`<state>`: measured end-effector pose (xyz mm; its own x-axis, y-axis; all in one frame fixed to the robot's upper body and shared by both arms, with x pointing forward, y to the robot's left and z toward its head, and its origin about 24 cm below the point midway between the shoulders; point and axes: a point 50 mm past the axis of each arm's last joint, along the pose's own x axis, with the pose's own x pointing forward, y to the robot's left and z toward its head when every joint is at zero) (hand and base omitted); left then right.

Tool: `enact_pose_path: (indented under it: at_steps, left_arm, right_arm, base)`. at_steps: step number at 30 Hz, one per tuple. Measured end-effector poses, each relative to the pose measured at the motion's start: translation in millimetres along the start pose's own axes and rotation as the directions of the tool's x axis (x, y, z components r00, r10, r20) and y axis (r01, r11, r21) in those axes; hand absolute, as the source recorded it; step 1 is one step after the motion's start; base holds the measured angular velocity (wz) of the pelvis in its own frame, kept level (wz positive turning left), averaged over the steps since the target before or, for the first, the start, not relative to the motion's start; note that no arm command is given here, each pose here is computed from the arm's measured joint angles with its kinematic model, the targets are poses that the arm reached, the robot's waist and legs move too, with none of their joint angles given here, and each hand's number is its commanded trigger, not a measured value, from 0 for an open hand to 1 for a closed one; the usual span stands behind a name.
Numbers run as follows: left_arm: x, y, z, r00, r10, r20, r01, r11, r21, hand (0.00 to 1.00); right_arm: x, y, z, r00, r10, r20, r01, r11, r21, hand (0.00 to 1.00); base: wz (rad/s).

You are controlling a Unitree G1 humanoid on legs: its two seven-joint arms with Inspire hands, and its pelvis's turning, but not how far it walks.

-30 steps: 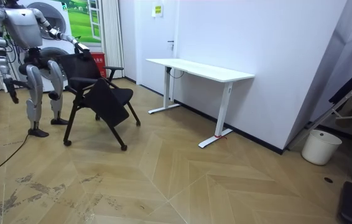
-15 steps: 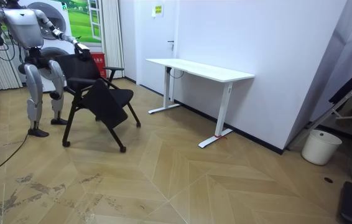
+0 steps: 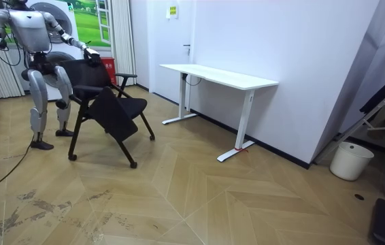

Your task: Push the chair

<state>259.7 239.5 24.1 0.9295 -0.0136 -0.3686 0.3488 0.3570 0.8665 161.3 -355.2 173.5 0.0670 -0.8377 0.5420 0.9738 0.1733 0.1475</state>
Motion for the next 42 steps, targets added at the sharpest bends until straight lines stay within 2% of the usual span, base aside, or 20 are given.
enact_pose_path:
  at_steps: [3,7,10,13,15,16,18,22,27,30,33,37,39,42]
  left_arm:
    - [2.2,-4.9,5.0,1.0,0.0,0.008,0.0,1.0,0.005,1.0]
    - [4.4,-6.2,14.1,0.999,-0.002,0.042,0.001,1.0,0.01,1.0]
    - [4.5,-7.5,18.6,0.997,-0.006,0.073,0.004,1.0,0.018,1.0]
    - [7.5,-6.3,26.9,0.994,-0.007,0.106,0.003,0.999,0.036,1.0]
    - [9.4,-5.1,31.4,0.992,-0.007,0.126,0.0,0.998,0.061,1.0]
    - [9.7,-4.6,31.6,0.992,-0.008,0.13,-0.001,0.998,0.068,1.0]
    - [11.1,-1.4,33.5,0.989,-0.009,0.15,-0.007,0.995,0.103,1.0]
    - [13.7,-0.3,40.2,0.985,-0.013,0.174,-0.012,0.99,0.14,1.0]
    - [16.7,0.8,46.3,0.979,-0.021,0.202,-0.011,0.987,0.158,1.0]
    - [17.2,1.2,50.9,0.974,-0.027,0.225,-0.011,0.986,0.167,1.0]
    - [18.2,1.8,55.9,0.968,-0.04,0.246,-0.004,0.984,0.176,1.0]
    - [21.0,3.7,61.5,0.963,-0.055,0.264,0.003,0.981,0.194,1.0]
    - [22.7,4.3,64.5,0.96,-0.059,0.273,0.002,0.979,0.202,1.0]
    - [23.2,3.7,64.7,0.958,-0.063,0.28,0.004,0.979,0.204,1.0]
  right_arm:
    - [-10.1,30.1,33.8,0.983,0.1,0.153,-0.111,0.992,0.066,0.0]
    - [-20.3,56.6,53.4,0.944,0.245,0.221,-0.27,0.959,0.091,0.0]
    - [-31.5,78.8,68.9,0.879,0.394,0.27,-0.432,0.897,0.098,0.0]
    - [-44.3,95.9,77.7,0.787,0.536,0.305,-0.581,0.81,0.076,0.0]
    - [-58.2,105.4,79.3,0.69,0.651,0.317,-0.695,0.718,0.037,0.0]
    - [-62.3,107.6,79.6,0.664,0.676,0.321,-0.719,0.695,0.025,0.0]
    - [-77.0,114.4,81.5,0.556,0.755,0.348,-0.791,0.609,-0.058,0.0]
    - [-90.9,120.4,82.9,0.407,0.837,0.365,-0.843,0.499,-0.203,0.0]
    - [-122.5,130.9,81.8,0.117,0.938,0.328,-0.889,0.246,-0.387,0.0]
    - [-133.6,132.3,79.2,-0.006,0.96,0.281,-0.893,0.121,-0.434,0.0]
    - [-141.9,132.9,76.7,-0.099,0.965,0.241,-0.887,0.024,-0.462,0.0]
    - [-150.0,135.7,65.8,-0.174,0.97,0.169,-0.868,-0.071,-0.491,0.0]
    - [-155.8,136.8,57.2,-0.229,0.967,0.11,-0.849,-0.143,-0.508,0.0]
    - [-160.6,137.1,51.2,-0.276,0.959,0.061,-0.823,-0.203,-0.53,0.0]
  base:
    - [0.0]
    - [-0.09]
    - [-0.04]
    - [0.07]
    - [0.08]
    - [0.06]
    - [0.07]
    - [0.09]
    - [0.04]
    - [0.05]
    - [0.01]
    - [0.06]
    - [0.0]
    - [0.05]
